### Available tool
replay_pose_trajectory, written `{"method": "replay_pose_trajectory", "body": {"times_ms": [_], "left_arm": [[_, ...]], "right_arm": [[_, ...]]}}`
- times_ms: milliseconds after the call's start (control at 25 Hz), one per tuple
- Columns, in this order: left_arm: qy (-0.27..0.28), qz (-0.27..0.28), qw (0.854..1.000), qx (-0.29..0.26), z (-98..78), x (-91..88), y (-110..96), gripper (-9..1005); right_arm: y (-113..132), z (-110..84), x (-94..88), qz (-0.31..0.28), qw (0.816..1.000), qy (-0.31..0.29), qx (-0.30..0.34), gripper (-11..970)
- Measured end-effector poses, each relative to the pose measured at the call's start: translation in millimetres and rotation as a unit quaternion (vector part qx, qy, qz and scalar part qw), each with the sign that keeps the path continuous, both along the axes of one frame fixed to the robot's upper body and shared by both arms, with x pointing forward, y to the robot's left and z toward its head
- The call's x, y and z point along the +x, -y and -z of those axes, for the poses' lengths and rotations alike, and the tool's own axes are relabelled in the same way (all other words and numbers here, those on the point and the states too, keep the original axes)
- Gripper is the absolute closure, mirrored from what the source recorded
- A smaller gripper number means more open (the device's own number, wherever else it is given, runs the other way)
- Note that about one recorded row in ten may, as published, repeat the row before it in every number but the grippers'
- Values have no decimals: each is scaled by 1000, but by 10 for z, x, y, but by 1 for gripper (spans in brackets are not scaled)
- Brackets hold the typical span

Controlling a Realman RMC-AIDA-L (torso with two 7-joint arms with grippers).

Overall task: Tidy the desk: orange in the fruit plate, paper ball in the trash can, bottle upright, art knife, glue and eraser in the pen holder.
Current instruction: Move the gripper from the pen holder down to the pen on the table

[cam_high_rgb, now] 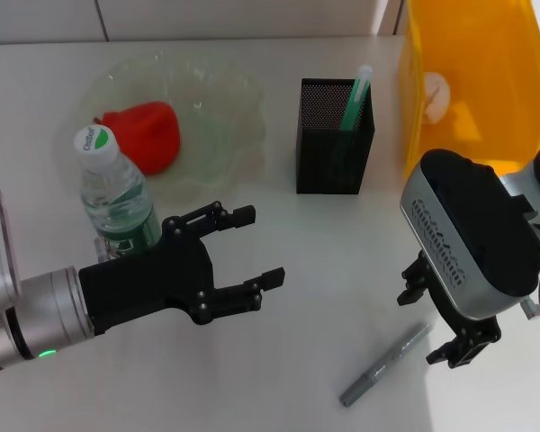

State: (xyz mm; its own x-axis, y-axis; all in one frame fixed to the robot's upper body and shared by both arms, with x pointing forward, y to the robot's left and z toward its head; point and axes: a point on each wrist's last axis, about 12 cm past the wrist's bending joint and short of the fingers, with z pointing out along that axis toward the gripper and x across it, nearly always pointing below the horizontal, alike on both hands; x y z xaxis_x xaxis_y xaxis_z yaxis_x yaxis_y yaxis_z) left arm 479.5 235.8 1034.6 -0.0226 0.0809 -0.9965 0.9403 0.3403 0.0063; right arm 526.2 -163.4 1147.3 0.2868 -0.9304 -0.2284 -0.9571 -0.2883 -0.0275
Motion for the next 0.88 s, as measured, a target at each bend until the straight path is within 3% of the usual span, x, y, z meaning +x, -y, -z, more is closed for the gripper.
{"method": "replay_pose_trajectory", "body": {"times_ms": [520, 880], "left_arm": [[-2, -3, 1000, 3, 8, 8, 4, 194], [-3, -1, 1000, 0, 10, -5, 10, 194]], "right_arm": [[-110, 114, 30, -39, 999, -1, -12, 319], [-122, 116, 28, -46, 999, 0, -12, 507]]}}
